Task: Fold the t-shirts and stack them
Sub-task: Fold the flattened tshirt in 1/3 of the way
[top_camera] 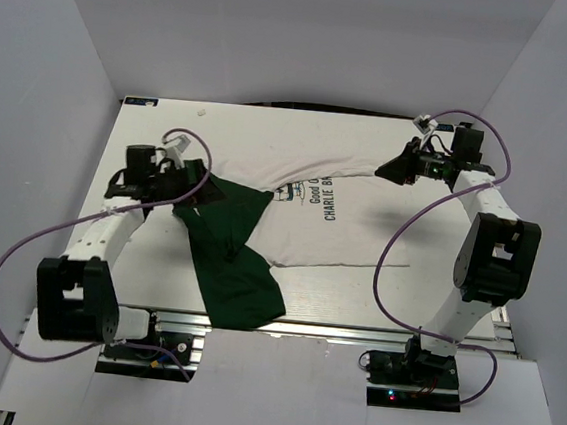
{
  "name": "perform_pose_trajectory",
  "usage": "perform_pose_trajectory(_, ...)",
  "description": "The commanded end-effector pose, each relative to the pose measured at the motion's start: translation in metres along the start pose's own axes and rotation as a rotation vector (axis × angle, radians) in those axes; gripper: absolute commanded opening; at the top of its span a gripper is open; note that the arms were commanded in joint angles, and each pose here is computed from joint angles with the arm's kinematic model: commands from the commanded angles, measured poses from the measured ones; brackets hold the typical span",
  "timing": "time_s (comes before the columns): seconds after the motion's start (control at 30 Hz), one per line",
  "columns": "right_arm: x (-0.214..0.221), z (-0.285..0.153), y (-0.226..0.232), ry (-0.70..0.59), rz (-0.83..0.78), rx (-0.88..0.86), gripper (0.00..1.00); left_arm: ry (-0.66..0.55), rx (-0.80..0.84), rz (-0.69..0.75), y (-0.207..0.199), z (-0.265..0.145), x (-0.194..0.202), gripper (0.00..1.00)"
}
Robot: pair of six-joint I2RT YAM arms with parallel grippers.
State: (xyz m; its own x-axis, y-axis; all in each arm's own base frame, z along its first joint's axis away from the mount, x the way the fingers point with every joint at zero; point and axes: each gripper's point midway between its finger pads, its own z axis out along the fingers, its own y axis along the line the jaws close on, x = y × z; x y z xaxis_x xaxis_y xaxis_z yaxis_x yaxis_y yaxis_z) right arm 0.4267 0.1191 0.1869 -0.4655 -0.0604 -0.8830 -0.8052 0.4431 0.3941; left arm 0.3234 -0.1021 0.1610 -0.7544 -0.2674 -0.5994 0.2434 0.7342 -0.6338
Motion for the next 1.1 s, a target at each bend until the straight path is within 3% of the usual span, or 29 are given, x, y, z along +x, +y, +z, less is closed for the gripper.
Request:
perform_pose_trajectory(0.0,-0.007,0.008,0.017,0.013,-0.056,-0.023,0.36,0.075,0.082,0.083,-0.029,0.035,0.011,0.98)
perform_pose_trajectory(0.13,-0.011,0.010,0.024,-0.006,-0.065,-0.032,0.36,0.165,-0.038,0.030,-0.001,0.083,0.020,0.98)
perform_pose_trajectory(0.3,-0.009,0.007,0.029,-0.007,-0.066,-0.036,0.36,0.106,-0.173,0.094,0.015,0.107,-0.001,0.97)
perform_pose_trajectory(0.47,-0.007,0.007,0.030,-0.008,-0.054,-0.039,0.36,0.080,-0.184,0.188,0.012,0.127,-0.020,0.90)
perform_pose_trajectory(0.57,-0.008,0.007,0.030,-0.011,-0.051,-0.039,0.36,0.108,-0.213,0.187,0.018,0.133,-0.015,0.77)
perform_pose_trajectory(0.77,-0.009,0.008,0.030,-0.011,-0.044,-0.039,0.36,0.180,-0.239,0.152,0.028,0.142,0.013,0.64)
perform_pose_trajectory(1.07,-0.006,0.007,0.032,-0.012,-0.031,-0.038,0.36,0.217,-0.343,0.177,0.042,0.136,0.028,0.61)
